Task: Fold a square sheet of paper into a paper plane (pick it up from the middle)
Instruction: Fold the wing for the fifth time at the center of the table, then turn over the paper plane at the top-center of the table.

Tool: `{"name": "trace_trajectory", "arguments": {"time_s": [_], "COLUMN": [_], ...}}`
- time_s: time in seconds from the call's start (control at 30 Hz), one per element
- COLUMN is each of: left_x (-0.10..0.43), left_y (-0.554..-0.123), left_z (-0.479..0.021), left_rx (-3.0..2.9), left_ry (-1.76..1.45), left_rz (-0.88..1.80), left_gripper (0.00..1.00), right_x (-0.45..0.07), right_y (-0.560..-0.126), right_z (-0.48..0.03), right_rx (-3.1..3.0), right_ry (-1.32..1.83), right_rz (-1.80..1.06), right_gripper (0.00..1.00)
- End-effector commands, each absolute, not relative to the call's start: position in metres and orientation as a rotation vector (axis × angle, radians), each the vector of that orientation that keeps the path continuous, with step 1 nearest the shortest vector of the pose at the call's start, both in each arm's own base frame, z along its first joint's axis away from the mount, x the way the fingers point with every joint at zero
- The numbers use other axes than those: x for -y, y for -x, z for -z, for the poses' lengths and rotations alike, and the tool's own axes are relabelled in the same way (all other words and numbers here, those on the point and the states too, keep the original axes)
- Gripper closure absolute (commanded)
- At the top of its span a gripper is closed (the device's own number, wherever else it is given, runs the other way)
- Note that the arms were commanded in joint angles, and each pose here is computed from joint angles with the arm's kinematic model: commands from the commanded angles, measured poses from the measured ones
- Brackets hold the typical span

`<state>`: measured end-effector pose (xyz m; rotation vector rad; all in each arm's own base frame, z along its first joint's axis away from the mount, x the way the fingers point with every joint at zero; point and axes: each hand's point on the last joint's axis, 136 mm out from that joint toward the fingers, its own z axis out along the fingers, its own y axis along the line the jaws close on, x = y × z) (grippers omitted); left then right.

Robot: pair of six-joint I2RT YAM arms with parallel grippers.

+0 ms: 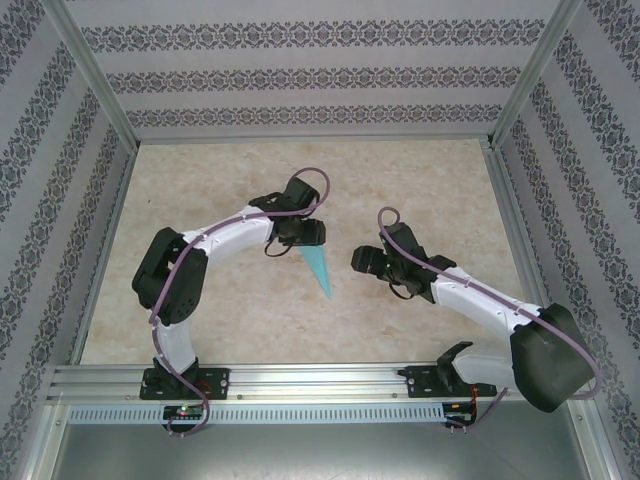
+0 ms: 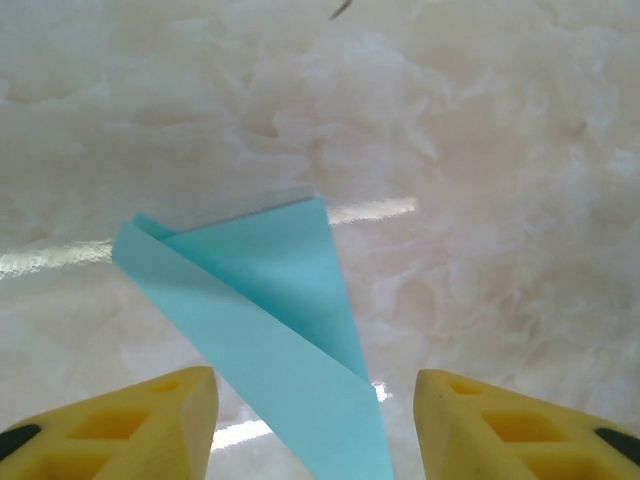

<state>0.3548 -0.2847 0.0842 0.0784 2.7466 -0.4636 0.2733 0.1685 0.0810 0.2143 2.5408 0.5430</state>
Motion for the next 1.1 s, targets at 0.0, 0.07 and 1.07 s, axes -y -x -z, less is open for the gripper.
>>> {"name": "trace_trajectory", "arguments": {"time_s": [0.0, 0.07, 1.07], "left_x": [0.267, 0.274, 0.274], "left_y": [-0.34, -0.335, -0.329], "left_z": [-0.083, -0.08, -0.062], "left_rx": [-2.765, -2.769, -2.773], "left_ry": [-0.072, -0.103, -0.043], "left_rz": [0.186, 0.121, -0.047], "left_gripper": [0.39, 0.36, 0.92], "right_x": [-0.149, -0.145, -0.133], "right_y": [-0.278, -0.278, -0.27], "right_z": [-0.078, -0.076, -0.056], "right_rx": [-2.499, -2.499, -2.551], "right_ry": [-0.337, -0.36, -0.413], "right_rz": [-0.496, -0.497, -0.447], "right_gripper": [0.16, 0.12, 0.1]}}
